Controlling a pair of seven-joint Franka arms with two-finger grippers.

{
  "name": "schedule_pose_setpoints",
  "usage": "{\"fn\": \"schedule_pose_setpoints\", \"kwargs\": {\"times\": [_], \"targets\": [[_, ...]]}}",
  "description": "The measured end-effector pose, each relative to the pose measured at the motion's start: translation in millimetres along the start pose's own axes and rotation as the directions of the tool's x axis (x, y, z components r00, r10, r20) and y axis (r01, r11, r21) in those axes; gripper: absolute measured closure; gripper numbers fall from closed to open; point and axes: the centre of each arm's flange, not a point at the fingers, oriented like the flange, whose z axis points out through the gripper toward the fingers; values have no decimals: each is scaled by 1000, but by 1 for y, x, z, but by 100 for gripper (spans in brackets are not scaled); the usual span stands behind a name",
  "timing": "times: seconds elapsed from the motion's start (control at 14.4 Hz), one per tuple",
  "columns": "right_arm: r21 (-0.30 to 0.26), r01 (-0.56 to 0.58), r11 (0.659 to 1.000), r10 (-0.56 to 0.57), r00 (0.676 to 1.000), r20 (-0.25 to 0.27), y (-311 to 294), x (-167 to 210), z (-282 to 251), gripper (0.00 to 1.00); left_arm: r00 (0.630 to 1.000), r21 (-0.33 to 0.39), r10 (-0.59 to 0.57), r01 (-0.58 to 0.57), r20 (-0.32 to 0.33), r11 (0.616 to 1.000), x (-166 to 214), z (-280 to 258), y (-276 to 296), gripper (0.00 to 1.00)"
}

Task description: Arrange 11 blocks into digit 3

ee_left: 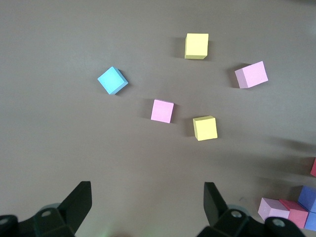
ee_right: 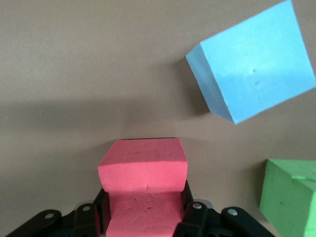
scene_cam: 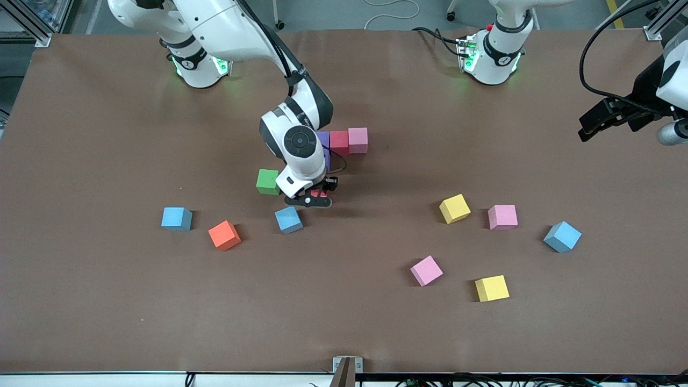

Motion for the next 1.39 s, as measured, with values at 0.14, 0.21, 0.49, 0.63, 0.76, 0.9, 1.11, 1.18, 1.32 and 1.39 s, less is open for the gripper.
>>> {"fn": "schedule_pose_setpoints", "kwargs": {"times": [0.14, 0.21, 0.49, 0.63, 0.76, 0.9, 1.11, 1.18, 1.32, 1.39], "targets": [[4, 10, 1000, -10, 1000, 0, -1, -8, -6, 44, 1000, 0, 0, 0, 0, 1000, 0, 0, 0, 0], [8, 16, 1000, -16, 1000, -4, -2, -12, -9, 44, 1000, 0, 0, 0, 0, 1000, 0, 0, 0, 0], [34, 22, 999, -21, 999, -39, 3, -24, -4, 44, 1000, 0, 0, 0, 1, 1000, 0, 1, 0, 0], [32, 23, 999, -22, 999, -39, 7, -29, 1, 44, 1000, 0, 0, 0, 2, 1000, 0, 1, 0, 0], [30, 28, 999, -27, 999, -36, 6, -33, 3, 44, 1000, 0, 0, 0, 2, 1000, 0, 1, 0, 0], [30, 31, 999, -30, 999, -36, 5, -34, 3, 44, 1000, 0, 0, 0, 2, 1000, 0, 1, 0, 0], [28, 31, 999, -30, 999, -34, 6, -35, 4, 44, 1000, 0, 0, 0, 2, 1000, 0, 1, 0, 0], [27, 31, 999, -30, 999, -33, 6, -35, 5, 44, 1000, 0, 1, -1, 2, 1000, 0, 1, 1, 0], [26, 31, 999, -30, 999, -31, 6, -36, 6, 44, 1000, 0, 4, -4, 2, 1000, 0, 1, 2, 0], [25, 33, 999, -32, 999, -30, 6, -37, 6, 44, 1000, 0, 6, -6, 2, 1000, -1, 1, 3, 0]]}}
